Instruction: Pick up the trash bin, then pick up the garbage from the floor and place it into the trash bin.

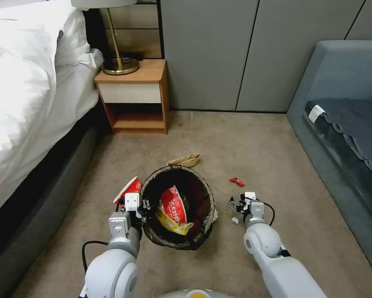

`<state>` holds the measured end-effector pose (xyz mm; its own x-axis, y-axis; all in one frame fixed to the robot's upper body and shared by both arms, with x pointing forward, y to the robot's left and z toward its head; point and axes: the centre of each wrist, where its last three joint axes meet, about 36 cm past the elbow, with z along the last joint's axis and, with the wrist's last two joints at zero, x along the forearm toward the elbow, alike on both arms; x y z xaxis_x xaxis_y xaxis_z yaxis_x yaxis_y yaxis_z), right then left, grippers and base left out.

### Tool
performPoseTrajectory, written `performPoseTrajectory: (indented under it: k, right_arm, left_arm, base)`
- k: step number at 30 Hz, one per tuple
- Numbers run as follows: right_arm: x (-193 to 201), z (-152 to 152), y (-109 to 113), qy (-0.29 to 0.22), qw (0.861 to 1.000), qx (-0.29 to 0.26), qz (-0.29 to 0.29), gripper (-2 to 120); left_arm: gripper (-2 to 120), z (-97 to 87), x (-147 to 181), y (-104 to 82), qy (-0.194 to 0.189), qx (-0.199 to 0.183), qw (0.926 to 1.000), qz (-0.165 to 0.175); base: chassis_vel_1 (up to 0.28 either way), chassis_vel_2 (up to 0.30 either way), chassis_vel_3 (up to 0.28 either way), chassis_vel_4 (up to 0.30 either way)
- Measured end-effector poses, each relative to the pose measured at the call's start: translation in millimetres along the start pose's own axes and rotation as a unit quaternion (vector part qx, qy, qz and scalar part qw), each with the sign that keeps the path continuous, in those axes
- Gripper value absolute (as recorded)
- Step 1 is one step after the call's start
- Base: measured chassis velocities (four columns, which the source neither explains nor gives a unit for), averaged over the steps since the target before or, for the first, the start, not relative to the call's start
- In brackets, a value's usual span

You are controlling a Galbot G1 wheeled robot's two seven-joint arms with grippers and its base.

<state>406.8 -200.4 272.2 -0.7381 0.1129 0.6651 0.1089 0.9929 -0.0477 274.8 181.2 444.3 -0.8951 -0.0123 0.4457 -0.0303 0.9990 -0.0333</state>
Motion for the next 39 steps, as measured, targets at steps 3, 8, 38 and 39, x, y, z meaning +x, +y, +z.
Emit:
performPoseTrajectory:
  k: [3, 8, 38, 39]
  right_arm:
    - [-15.0, -1.0, 0.7, 0.027, 1.000, -0.006, 0.000, 100]
    - [-37.2, -2.6, 2.1, 0.045, 0.999, -0.003, 0.009, 100]
    - [-70.2, 28.0, -11.1, 0.042, 0.999, -0.005, 0.016, 36]
    - [-70.2, 29.3, -10.9, 0.040, 0.999, -0.003, 0.015, 31]
  left_arm:
    - [0, 0.9, 0.6, -0.6, 0.001, -0.001, 1.0000, 0.001]
    - [0, 1.5, 1.0, -0.9, 0.002, -0.002, 1.0000, 0.001]
    - [0, 1.7, 3.1, -2.3, 0.001, 0.000, 1.0000, 0.000]
    - [0, 1.5, 3.2, -2.4, 0.001, 0.000, 1.0000, 0.000]
  base:
    - [0.000, 0.000, 0.000, 0.000]
    - [0.000, 0.000, 0.000, 0.000]
    - [0.000, 0.000, 0.000, 0.000]
    - [0.000, 0.000, 0.000, 0.000]
